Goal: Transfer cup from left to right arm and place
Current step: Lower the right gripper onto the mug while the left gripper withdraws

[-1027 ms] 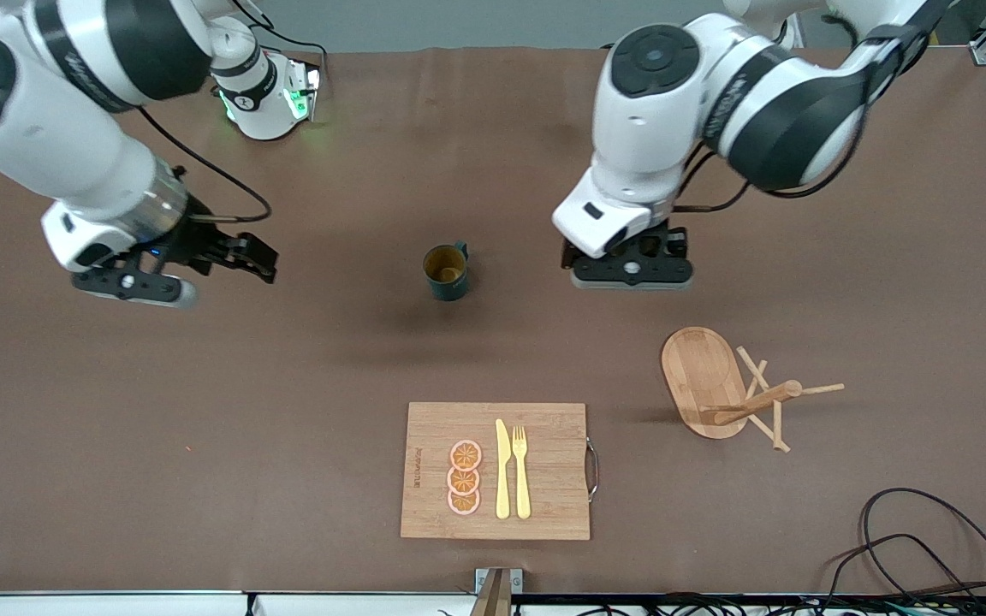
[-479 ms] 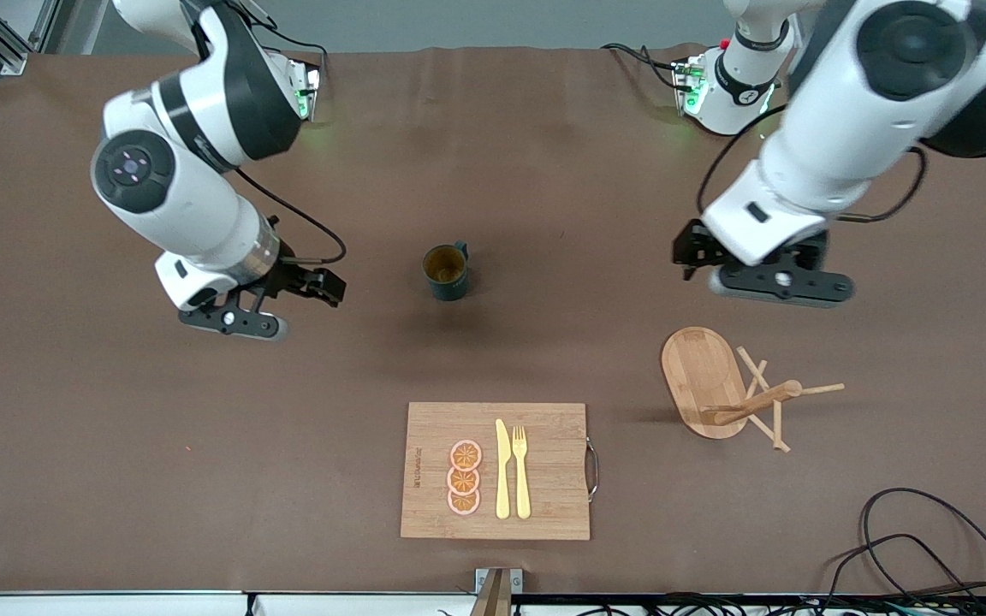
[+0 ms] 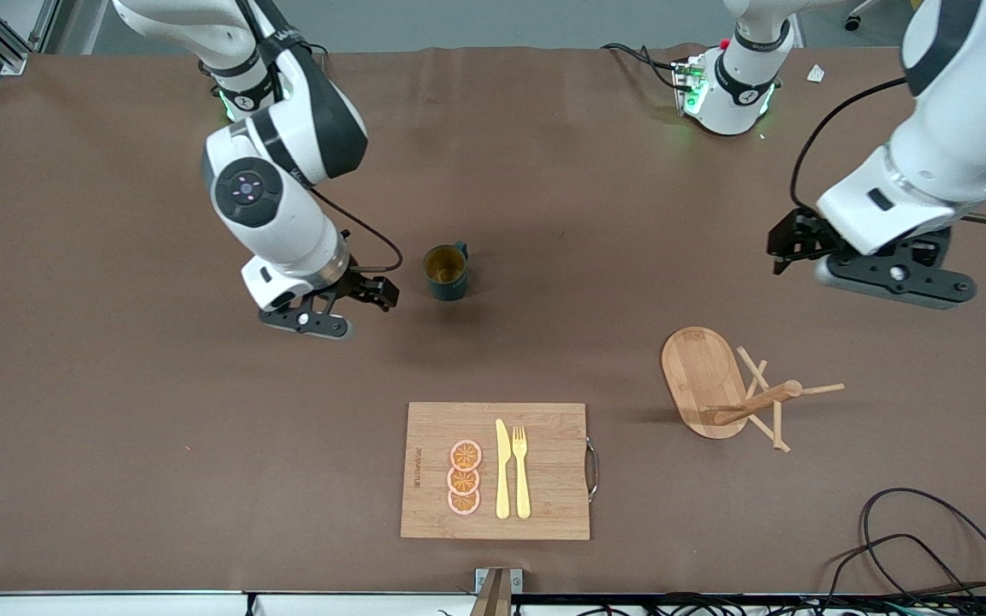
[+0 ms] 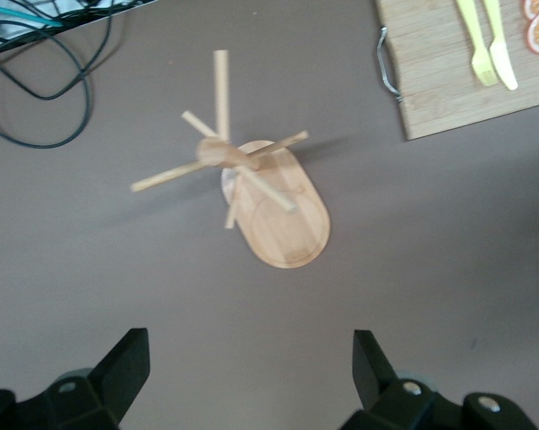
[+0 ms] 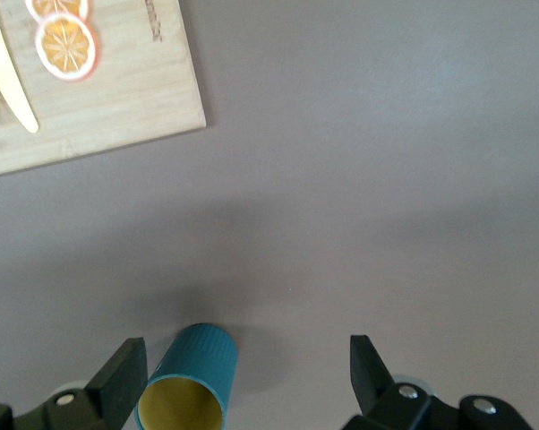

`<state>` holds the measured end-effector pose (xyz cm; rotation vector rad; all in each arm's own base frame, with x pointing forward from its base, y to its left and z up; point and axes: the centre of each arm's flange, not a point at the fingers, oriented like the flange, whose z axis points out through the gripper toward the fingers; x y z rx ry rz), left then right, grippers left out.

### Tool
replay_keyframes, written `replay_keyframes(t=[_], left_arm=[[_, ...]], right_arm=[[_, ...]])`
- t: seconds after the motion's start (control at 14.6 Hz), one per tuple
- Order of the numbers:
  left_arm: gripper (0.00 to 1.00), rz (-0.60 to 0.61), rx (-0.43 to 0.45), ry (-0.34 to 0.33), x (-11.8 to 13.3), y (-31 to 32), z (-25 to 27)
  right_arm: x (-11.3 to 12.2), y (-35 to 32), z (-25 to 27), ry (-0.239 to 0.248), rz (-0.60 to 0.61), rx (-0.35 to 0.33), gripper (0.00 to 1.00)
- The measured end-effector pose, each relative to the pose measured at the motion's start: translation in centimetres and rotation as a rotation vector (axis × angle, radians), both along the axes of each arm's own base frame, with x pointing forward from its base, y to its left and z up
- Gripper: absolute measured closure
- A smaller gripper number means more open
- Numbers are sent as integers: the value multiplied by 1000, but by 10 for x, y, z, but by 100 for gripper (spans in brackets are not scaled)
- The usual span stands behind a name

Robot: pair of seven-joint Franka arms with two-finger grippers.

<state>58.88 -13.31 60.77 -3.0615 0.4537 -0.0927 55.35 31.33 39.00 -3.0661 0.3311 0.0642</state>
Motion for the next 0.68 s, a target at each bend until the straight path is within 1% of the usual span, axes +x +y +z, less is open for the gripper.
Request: replay_keyframes(t=[0.21,0.41,0.55,0.68], left_arm=[[0,-6,-1,-16,-2,35,14],[0,20,-12,-43,-9,67,33],[0,31,-14,-49,-16,75,43],[0,18,-21,-50,-20,68,46]], right_arm=[[-18,17,-24,-16,-13,5,0],[-31,24,-44,-33,-17,11,0],[-40,28,-56,-39,-18,13,0],[-52,32,-70,-39,-11,10,0]])
